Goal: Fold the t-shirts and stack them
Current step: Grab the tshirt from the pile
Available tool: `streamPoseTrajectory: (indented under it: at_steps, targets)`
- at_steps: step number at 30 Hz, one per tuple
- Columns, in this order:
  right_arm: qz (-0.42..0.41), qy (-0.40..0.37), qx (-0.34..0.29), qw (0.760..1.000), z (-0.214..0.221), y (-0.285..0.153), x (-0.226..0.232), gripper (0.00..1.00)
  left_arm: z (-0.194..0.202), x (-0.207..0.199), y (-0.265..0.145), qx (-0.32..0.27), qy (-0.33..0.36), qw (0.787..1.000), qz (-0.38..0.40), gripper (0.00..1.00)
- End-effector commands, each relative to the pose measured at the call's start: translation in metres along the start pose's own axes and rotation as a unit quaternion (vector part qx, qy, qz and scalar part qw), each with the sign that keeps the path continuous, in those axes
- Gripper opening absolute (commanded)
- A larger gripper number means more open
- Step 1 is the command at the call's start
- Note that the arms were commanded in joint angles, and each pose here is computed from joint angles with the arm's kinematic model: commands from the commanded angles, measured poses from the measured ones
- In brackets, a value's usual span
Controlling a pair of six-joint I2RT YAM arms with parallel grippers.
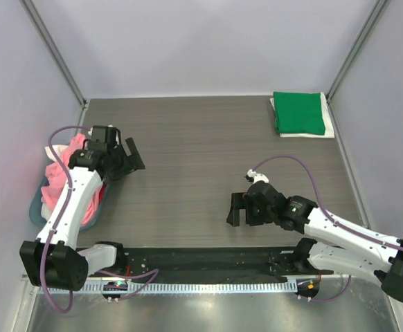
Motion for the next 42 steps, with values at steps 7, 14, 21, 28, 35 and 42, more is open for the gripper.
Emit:
streamPoseTrajectory:
  at_steps: [7, 14, 21, 28, 35, 42]
  targets:
    - [-0.008, 0.010, -0.008, 1.000, 0.000, 0.002, 0.002, 1.00, -0.051, 0.064, -0.037, -0.135, -0.016, 0.968, -0.210, 1.00]
    - [-0.007, 0.017, 0.005, 1.000, 0.007, 0.006, 0.001, 1.00, -0.069, 0.108, -0.046, -0.148, -0.105, 0.947, -0.267, 0.99]
    - [-0.007, 0.015, 0.017, 1.000, 0.014, 0.009, -0.002, 1.00, -0.086, 0.138, -0.050, -0.175, -0.151, 0.917, -0.325, 0.99]
    - [-0.007, 0.003, 0.029, 1.000, 0.013, 0.012, 0.000, 1.00, -0.109, 0.155, -0.045, -0.191, -0.200, 0.903, -0.330, 0.97]
    - [-0.001, 0.000, 0.037, 0.999, 0.010, 0.016, 0.002, 1.00, -0.124, 0.170, -0.032, -0.178, -0.225, 0.895, -0.342, 0.92]
    - [-0.018, 0.001, 0.043, 0.999, 0.008, 0.015, 0.010, 1.00, -0.133, 0.175, -0.009, -0.149, -0.252, 0.901, -0.319, 0.66]
Point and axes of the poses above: each gripper's point midway between its finger pads, its own y axis out along the fingers, its own x axis along the line the jaws close on, z = x × y, the point moved 4 cm from there along -y, back along the fingers, and after that the axes turned 9 degrees about -y, right-handed, at the moved point
